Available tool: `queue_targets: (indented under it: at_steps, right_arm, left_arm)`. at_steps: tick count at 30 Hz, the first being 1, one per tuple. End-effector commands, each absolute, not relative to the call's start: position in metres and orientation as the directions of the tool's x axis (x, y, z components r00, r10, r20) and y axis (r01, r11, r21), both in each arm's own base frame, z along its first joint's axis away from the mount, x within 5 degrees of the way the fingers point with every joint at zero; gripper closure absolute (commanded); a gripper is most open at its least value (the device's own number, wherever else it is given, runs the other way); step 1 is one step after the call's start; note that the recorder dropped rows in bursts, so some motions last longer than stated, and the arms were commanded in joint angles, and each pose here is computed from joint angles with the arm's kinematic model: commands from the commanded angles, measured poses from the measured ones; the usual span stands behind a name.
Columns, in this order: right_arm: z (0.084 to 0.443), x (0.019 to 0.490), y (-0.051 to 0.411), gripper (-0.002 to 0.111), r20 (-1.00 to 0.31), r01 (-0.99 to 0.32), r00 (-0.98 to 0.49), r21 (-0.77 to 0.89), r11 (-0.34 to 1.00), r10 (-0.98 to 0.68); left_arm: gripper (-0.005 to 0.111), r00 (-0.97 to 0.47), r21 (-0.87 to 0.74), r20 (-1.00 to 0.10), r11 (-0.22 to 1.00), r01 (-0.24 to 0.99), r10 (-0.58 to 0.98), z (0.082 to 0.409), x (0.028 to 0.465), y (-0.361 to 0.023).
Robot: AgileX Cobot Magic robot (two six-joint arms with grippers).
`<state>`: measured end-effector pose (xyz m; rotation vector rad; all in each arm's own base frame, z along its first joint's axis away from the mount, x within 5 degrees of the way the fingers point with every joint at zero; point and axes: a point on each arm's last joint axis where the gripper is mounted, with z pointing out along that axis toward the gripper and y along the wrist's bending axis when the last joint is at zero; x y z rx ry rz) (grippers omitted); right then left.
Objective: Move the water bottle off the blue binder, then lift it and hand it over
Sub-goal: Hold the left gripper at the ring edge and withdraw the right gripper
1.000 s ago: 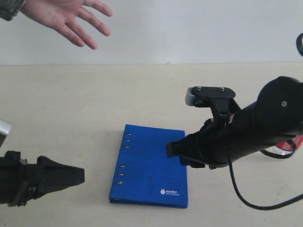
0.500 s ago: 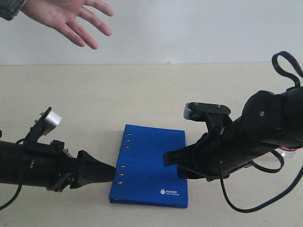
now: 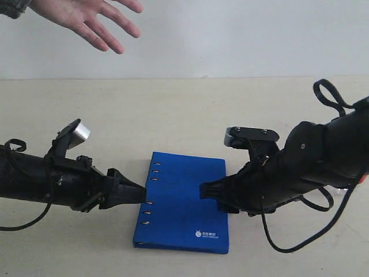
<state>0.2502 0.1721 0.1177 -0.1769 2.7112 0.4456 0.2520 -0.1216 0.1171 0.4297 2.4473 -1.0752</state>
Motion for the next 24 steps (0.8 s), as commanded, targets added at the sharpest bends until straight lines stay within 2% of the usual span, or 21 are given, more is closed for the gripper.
queue_targets:
  at_steps: [1, 2, 4, 6, 9, 13, 15, 17, 20, 22, 24]
  right_arm:
    - [0.154, 0.257, 0.172, 0.066, -0.598, -0.396, -0.770, 0.176, 0.901, -0.221]
    - [0.166, 0.257, 0.172, 0.066, -0.647, -0.431, -0.723, 0.147, 0.890, -0.243]
    - [0.219, 0.250, 0.165, 0.066, -0.793, -0.526, -0.536, 0.042, 0.850, -0.292]
    - [0.256, 0.235, 0.157, 0.066, -0.854, -0.581, -0.415, -0.016, 0.814, -0.313]
    - [0.299, 0.202, 0.144, 0.066, -0.890, -0.675, -0.267, -0.100, 0.731, -0.368]
    - [0.328, 0.155, 0.119, 0.066, -0.838, -0.764, -0.085, -0.292, 0.576, -0.538]
    - [0.330, 0.131, 0.102, 0.066, -0.754, -0.783, -0.023, -0.395, 0.481, -0.656]
    - [0.319, 0.116, 0.087, 0.067, -0.657, -0.802, -0.027, -0.435, 0.409, -0.753]
    - [0.286, 0.095, 0.069, 0.067, -0.545, -0.851, -0.132, -0.366, 0.377, -0.828]
    - [0.257, 0.085, 0.064, 0.067, -0.531, -0.863, -0.208, -0.296, 0.409, -0.822]
    - [0.233, 0.082, 0.068, 0.067, -0.638, -0.824, -0.315, -0.183, 0.536, -0.703]
  left_arm:
    - [0.049, -0.848, -0.631, -0.518, 0.620, 0.466, 0.111, 0.121, 0.252, -0.125]
    - [0.050, -0.843, -0.626, -0.526, 0.620, 0.473, 0.111, 0.123, 0.253, -0.125]
    - [0.051, -0.833, -0.618, -0.542, 0.618, 0.486, 0.112, 0.126, 0.254, -0.125]
    - [0.051, -0.826, -0.614, -0.552, 0.617, 0.493, 0.111, 0.130, 0.254, -0.125]
    - [0.051, -0.812, -0.602, -0.574, 0.615, 0.509, 0.111, 0.136, 0.254, -0.125]
    - [0.051, -0.793, -0.589, -0.598, 0.610, 0.529, 0.111, 0.143, 0.254, -0.125]
    - [0.051, -0.779, -0.576, -0.616, 0.607, 0.547, 0.118, 0.146, 0.254, -0.125]
    - [0.051, -0.774, -0.572, -0.622, 0.606, 0.552, 0.118, 0.148, 0.254, -0.125]
    - [0.051, -0.774, -0.572, -0.622, 0.606, 0.552, 0.118, 0.148, 0.254, -0.125]
    - [0.051, -0.774, -0.572, -0.622, 0.606, 0.552, 0.118, 0.148, 0.254, -0.125]
    - [0.051, -0.774, -0.572, -0.622, 0.606, 0.552, 0.118, 0.148, 0.254, -0.125]
